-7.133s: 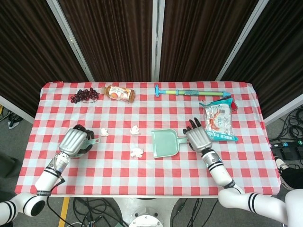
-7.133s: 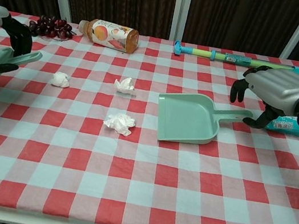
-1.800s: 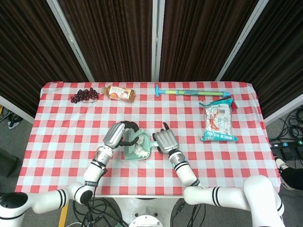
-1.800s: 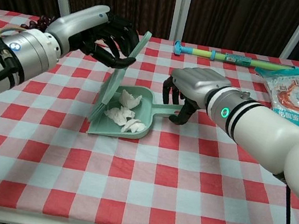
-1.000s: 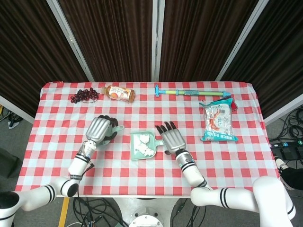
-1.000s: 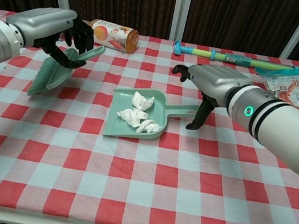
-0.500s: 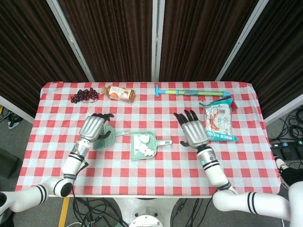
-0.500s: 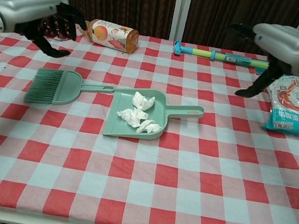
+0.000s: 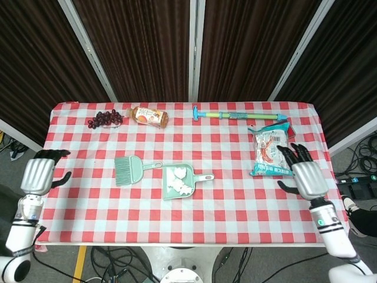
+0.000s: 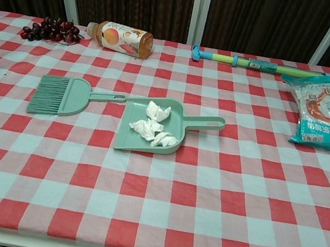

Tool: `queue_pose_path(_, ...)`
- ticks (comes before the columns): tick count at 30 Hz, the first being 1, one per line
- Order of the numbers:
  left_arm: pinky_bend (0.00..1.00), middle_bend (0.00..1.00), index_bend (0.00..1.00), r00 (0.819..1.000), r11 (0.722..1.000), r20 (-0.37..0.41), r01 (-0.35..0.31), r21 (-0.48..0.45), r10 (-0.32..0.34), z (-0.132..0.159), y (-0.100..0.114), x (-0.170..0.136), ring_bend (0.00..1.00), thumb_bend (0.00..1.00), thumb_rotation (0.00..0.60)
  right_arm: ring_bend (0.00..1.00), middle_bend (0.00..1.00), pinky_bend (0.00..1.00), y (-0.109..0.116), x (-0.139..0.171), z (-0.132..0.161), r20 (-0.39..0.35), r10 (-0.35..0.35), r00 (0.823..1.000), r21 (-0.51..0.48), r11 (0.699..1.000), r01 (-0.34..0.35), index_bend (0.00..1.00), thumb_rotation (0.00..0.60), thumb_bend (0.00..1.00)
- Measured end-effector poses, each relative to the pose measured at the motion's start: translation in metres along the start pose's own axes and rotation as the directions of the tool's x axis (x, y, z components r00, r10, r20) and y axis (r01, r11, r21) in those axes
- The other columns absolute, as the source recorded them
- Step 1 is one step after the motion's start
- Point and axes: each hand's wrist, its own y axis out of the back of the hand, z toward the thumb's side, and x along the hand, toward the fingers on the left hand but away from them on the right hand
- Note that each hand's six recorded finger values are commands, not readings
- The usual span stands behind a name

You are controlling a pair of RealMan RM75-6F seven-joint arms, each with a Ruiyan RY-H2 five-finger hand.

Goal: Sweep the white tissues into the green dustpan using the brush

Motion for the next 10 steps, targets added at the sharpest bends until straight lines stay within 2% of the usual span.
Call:
queue_pose_path(5, 0.25, 0.34, 0.31, 0.999, 1.0, -0.045, -0.012, -0.002, 0.012, -0.011, 0.005, -0.045, 0.29, 0.26, 0.6, 0.0, 0.14, 0.0, 0.016, 0.053, -0.042, 0.078, -0.067, 0.995, -0.043, 0.997, 0.071, 0.11, 0.6, 0.15)
queue_pose_path(10, 0.24, 0.34, 0.31, 0.995, 0.999, -0.097, -0.013, 0.042, 0.017, -0.023, 0.009, -0.078, 0.29, 0.26, 0.6, 0.0, 0.14, 0.0, 0.018, 0.087, -0.063, 0.126, -0.057, 0.99, -0.045, 0.997, 0.063, 0.12, 0.6, 0.17)
